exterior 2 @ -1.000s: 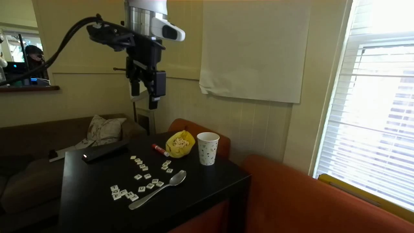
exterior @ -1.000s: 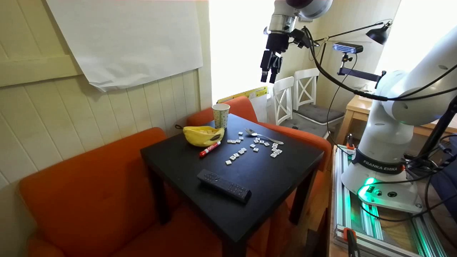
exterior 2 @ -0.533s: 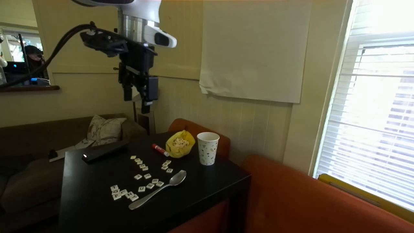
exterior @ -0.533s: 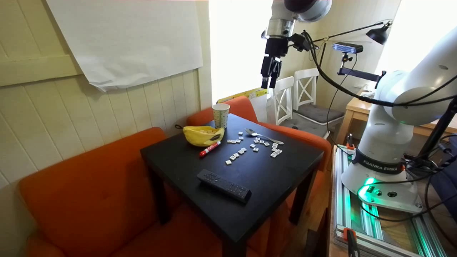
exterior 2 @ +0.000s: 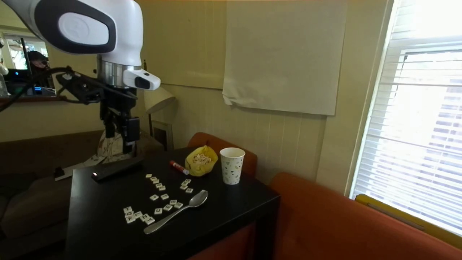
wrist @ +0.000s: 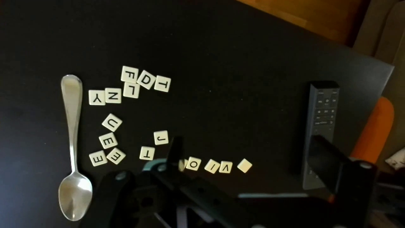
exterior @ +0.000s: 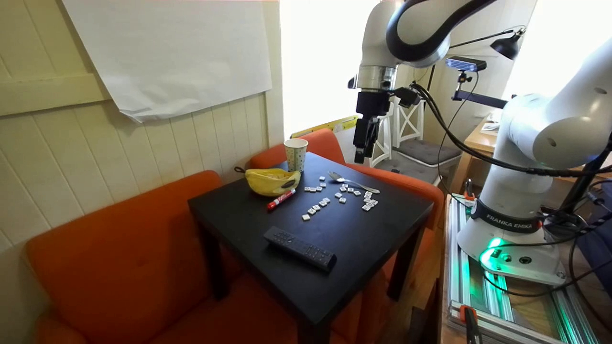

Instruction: Move the remote to the right

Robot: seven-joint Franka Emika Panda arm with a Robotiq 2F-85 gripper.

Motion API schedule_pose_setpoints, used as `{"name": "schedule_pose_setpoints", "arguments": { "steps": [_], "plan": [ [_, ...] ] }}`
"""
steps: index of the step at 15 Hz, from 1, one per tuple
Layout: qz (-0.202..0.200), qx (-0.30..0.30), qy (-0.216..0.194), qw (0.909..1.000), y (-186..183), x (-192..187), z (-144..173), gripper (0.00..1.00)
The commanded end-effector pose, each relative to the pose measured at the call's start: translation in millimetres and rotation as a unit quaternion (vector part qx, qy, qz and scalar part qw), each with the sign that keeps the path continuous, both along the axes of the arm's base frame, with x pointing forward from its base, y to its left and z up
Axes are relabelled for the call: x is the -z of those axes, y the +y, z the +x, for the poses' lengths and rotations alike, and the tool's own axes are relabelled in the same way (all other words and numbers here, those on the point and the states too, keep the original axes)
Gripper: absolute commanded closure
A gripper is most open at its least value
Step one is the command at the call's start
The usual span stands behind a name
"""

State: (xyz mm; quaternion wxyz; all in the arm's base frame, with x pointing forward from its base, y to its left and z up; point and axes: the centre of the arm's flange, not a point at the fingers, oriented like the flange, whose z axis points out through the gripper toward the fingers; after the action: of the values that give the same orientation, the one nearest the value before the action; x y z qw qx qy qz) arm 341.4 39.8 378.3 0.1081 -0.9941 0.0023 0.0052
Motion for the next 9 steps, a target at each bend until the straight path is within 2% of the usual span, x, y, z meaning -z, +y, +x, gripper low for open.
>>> {"name": "schedule_pose_setpoints", "arguments": {
  "steps": [1,4,5,9],
  "plan": [
    [0.002,0.001,-0.002,1.0,2.4,-1.7,2.4,0.0],
    [0.003,0.004,-0.002,1.0,2.5,-2.9,5.3,0.0],
    [0.016,0.008,0.0,0.9998,9.6,-1.2,4.0,0.0],
    [-0.036,-0.007,-0.006,0.9993,64.9,15.4,-17.7,0.0]
  ]
}}
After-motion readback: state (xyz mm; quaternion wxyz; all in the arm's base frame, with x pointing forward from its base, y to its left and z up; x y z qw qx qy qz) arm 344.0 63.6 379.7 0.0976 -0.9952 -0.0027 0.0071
